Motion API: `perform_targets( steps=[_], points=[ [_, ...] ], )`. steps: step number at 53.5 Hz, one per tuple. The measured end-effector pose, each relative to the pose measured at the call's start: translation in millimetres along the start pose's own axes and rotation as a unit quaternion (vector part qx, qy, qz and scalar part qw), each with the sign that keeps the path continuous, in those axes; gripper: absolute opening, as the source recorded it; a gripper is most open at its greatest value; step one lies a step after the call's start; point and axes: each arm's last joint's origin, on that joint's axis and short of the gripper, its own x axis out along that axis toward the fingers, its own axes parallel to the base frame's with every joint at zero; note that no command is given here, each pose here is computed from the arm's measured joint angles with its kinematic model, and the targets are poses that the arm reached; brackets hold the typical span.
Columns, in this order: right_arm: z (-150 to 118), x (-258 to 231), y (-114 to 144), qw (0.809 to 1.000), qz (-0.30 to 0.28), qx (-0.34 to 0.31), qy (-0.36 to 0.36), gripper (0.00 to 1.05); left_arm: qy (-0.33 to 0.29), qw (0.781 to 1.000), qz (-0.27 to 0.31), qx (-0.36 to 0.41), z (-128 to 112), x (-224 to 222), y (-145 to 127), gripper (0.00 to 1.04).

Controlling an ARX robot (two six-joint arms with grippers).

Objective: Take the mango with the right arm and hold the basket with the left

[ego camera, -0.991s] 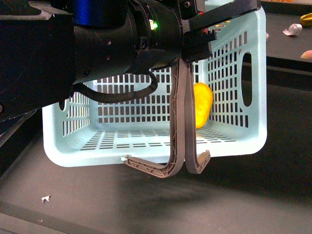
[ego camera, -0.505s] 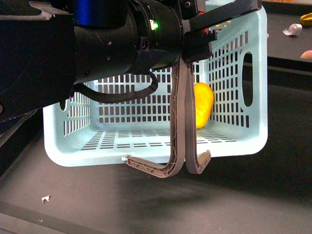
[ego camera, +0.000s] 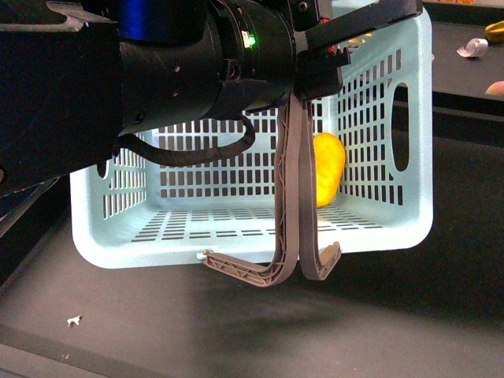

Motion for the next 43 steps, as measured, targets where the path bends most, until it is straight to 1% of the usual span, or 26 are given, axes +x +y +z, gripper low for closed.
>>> perform_targets(
  steps=[1, 2, 5, 8, 9, 12, 17, 25, 32, 38, 40, 41, 43],
  points=[
    [0.0, 0.0, 0.0, 1.000, 0.000, 0.000, 0.000, 0.96, -0.006, 1.000, 0.002, 0.003, -0.6, 0.5, -0.9, 0.06],
    [0.0, 0.0, 0.0, 1.000, 0.000, 0.000, 0.000, 0.96, -0.022, 0.999, 0.027, 0.014, -2.6, 2.5, -1.4, 0.06],
    [0.0, 0.0, 0.0, 1.000, 0.000, 0.000, 0.000, 0.96, -0.040, 0.994, 0.078, 0.061, -6.6, 9.4, -3.5, 0.06],
    [0.0, 0.0, 0.1, 1.000, 0.001, 0.000, 0.000, 0.96, -0.045, 0.990, 0.098, 0.089, -5.0, 16.3, -5.7, 0.06],
    [0.0, 0.0, 0.1, 1.000, 0.001, 0.000, 0.000, 0.96, -0.047, 0.988, 0.106, 0.102, -0.7, 21.5, -6.9, 0.06],
    [0.0, 0.0, 0.0, 1.000, 0.000, 0.000, 0.000, 0.96, -0.047, 0.986, 0.119, 0.104, 5.4, 27.9, -6.6, 0.06],
    [0.0, 0.0, 0.0, 1.000, 0.000, 0.000, 0.000, 0.96, -0.050, 0.985, 0.143, 0.086, 13.8, 41.1, -2.7, 0.06],
    [0.0, -0.1, 0.0, 1.000, 0.000, 0.000, 0.000, 0.96, -0.047, 0.983, 0.178, 0.018, 19.9, 63.0, 11.9, 0.06],
    [0.0, -0.1, 0.0, 1.000, 0.001, 0.000, 0.000, 0.96, -0.054, 0.973, 0.211, -0.071, 22.5, 83.2, 27.5, 0.06],
    [0.0, -0.1, 0.0, 1.000, 0.000, 0.000, 0.000, 0.96, -0.071, 0.958, 0.234, -0.150, 29.1, 97.3, 39.1, 0.06],
    [0.0, -0.1, 0.0, 1.000, 0.000, 0.000, 0.000, 0.96, -0.079, 0.950, 0.242, -0.182, 33.1, 102.3, 43.2, 0.06],
    [0.0, -0.1, 0.0, 1.000, 0.000, 0.000, 0.000, 0.96, -0.080, 0.948, 0.244, -0.186, 34.2, 103.3, 43.9, 0.06],
    [0.0, -0.1, 0.0, 1.000, 0.000, 0.000, 0.000, 0.96, -0.088, 0.938, 0.256, -0.217, 38.1, 107.7, 48.2, 0.06]
  ],
)
